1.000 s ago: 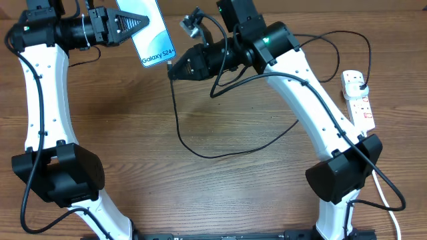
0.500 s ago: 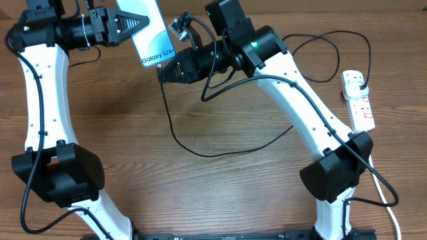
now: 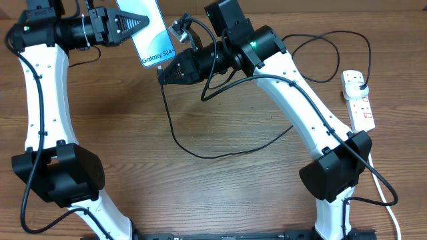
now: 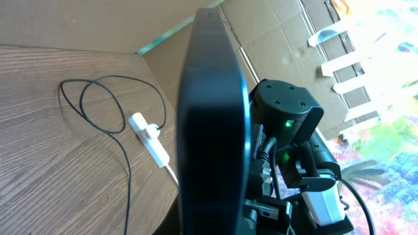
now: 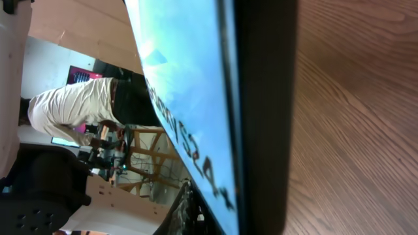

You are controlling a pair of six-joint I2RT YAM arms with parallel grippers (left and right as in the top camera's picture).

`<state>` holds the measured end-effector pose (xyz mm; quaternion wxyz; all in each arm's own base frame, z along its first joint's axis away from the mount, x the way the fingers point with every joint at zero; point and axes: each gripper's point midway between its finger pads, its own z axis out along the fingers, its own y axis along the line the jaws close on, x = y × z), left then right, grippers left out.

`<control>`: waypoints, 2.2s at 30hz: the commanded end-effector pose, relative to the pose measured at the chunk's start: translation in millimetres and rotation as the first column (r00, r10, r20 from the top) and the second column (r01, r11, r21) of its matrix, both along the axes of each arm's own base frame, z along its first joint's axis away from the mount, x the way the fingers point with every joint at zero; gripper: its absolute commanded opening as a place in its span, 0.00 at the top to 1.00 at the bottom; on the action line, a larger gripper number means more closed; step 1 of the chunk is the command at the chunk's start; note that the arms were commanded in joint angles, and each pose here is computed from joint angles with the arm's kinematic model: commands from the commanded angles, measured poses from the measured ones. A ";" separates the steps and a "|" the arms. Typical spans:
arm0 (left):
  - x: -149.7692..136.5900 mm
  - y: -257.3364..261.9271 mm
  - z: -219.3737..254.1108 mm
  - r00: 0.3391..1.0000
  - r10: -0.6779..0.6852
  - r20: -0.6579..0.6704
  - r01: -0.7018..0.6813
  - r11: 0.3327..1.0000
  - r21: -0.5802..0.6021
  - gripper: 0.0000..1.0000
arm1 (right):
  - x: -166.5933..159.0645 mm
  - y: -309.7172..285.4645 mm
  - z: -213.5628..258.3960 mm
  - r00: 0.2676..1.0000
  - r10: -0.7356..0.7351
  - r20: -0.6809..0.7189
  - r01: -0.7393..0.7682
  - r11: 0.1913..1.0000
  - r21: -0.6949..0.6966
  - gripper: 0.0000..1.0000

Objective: Plug charger to phone and switch on socket

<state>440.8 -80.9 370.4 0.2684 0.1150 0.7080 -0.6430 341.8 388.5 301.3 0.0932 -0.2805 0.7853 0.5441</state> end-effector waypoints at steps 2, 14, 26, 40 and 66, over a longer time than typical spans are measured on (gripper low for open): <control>-7.3 -0.4 13.3 0.998 -0.027 0.061 0.028 0.999 -0.025 0.96 | 2.7 -4.3 2.1 1.000 0.012 0.009 -0.012 1.000 0.020 0.96; -8.2 -5.2 13.3 0.997 -0.038 0.066 0.039 0.999 -0.023 0.96 | 6.5 -10.6 10.6 1.000 0.026 0.004 -0.026 0.997 0.067 0.96; -10.5 -15.6 13.5 0.996 -0.062 0.067 0.063 0.998 -0.023 0.96 | 9.1 -10.4 7.3 1.000 0.009 0.011 -0.009 0.999 0.048 0.96; -9.8 -15.6 13.9 0.995 -0.062 0.079 0.064 0.998 -0.020 0.96 | 20.4 -28.1 13.2 1.000 -0.004 -0.012 0.005 0.997 0.082 0.97; -12.4 -25.8 14.0 0.994 -0.086 0.063 0.088 0.996 -0.024 0.96 | 18.7 -26.6 26.3 0.999 0.037 0.017 -0.039 0.988 0.150 0.96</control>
